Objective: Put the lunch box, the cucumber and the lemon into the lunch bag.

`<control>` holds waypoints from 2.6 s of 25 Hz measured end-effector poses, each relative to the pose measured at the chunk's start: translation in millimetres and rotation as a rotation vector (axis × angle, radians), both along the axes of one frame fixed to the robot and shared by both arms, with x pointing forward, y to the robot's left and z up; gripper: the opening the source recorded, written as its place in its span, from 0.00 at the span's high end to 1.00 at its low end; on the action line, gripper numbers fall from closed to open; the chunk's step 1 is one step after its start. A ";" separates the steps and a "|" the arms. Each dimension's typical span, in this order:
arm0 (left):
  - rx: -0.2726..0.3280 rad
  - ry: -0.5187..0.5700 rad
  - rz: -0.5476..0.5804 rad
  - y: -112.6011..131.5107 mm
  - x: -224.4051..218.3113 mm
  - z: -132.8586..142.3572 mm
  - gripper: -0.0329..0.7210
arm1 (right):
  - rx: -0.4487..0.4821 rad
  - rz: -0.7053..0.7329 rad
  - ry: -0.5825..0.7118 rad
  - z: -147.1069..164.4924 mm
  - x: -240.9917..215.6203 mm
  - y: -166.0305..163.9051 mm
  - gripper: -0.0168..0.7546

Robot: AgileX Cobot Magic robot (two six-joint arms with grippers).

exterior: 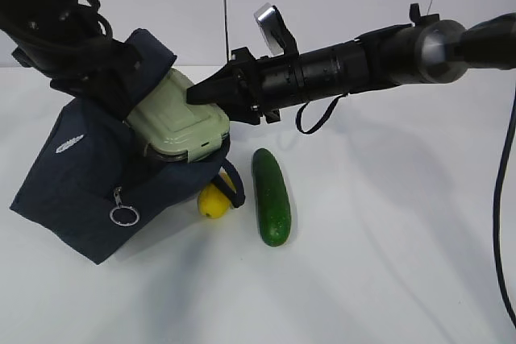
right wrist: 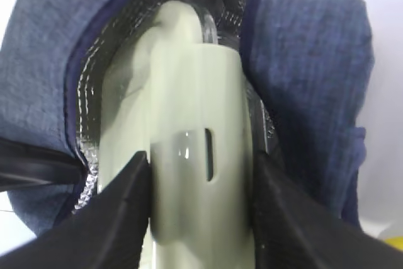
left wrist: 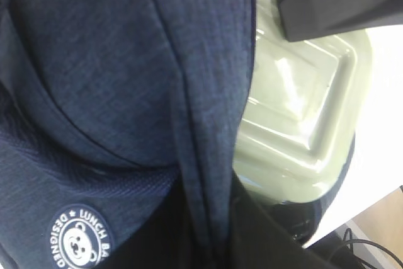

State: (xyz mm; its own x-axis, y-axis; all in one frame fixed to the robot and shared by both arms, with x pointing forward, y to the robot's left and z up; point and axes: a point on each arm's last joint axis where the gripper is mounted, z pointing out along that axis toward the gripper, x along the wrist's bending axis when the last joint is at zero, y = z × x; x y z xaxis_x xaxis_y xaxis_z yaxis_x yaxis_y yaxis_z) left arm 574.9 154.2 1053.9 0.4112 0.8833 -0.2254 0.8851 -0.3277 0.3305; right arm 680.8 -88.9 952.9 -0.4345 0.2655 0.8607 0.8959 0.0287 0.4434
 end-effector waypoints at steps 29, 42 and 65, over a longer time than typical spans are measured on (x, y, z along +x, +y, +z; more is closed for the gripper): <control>-0.057 -0.010 -0.017 -18.0 -1.7 -2.1 0.93 | -0.043 0.066 0.030 -37.6 -17.1 47.6 0.52; -0.064 0.007 -0.009 -20.7 2.9 -11.4 0.93 | -0.056 0.110 0.020 -40.5 -26.1 60.4 0.52; -0.060 0.022 -0.012 -23.0 4.9 -18.1 0.93 | -0.064 0.178 0.029 -41.2 -25.1 44.1 0.36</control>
